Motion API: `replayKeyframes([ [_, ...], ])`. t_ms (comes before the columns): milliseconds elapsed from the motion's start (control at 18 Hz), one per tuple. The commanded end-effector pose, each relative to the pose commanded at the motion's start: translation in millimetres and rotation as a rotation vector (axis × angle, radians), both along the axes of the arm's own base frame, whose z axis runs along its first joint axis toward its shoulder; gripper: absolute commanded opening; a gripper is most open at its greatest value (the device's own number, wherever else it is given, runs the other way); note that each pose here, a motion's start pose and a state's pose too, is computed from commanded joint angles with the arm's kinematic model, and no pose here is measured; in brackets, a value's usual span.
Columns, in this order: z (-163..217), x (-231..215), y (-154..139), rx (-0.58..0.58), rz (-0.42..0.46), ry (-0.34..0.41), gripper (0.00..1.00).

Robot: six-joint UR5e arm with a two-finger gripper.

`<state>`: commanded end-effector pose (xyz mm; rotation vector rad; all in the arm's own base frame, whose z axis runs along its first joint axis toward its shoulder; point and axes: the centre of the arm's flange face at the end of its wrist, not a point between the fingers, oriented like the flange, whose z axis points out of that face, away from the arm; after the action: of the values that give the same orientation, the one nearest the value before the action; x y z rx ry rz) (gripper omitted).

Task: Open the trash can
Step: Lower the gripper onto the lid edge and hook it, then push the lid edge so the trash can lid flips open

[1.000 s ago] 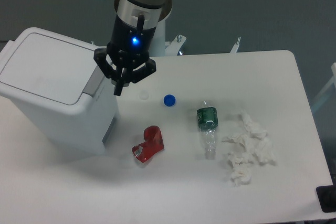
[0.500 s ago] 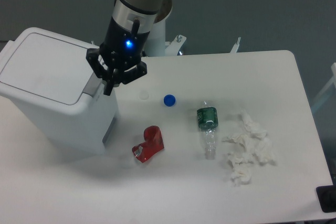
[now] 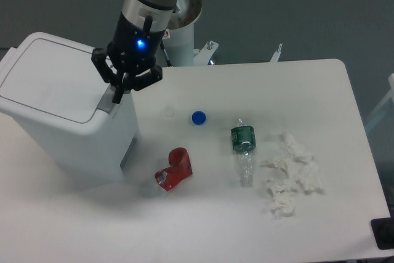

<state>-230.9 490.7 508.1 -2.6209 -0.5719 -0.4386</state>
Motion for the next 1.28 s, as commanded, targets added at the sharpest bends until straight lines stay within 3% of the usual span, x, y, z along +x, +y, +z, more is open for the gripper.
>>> replayKeyframes([
  [1278, -11.4, -1.2, 2.7, -0.012, -0.006, -0.002, 0.0],
])
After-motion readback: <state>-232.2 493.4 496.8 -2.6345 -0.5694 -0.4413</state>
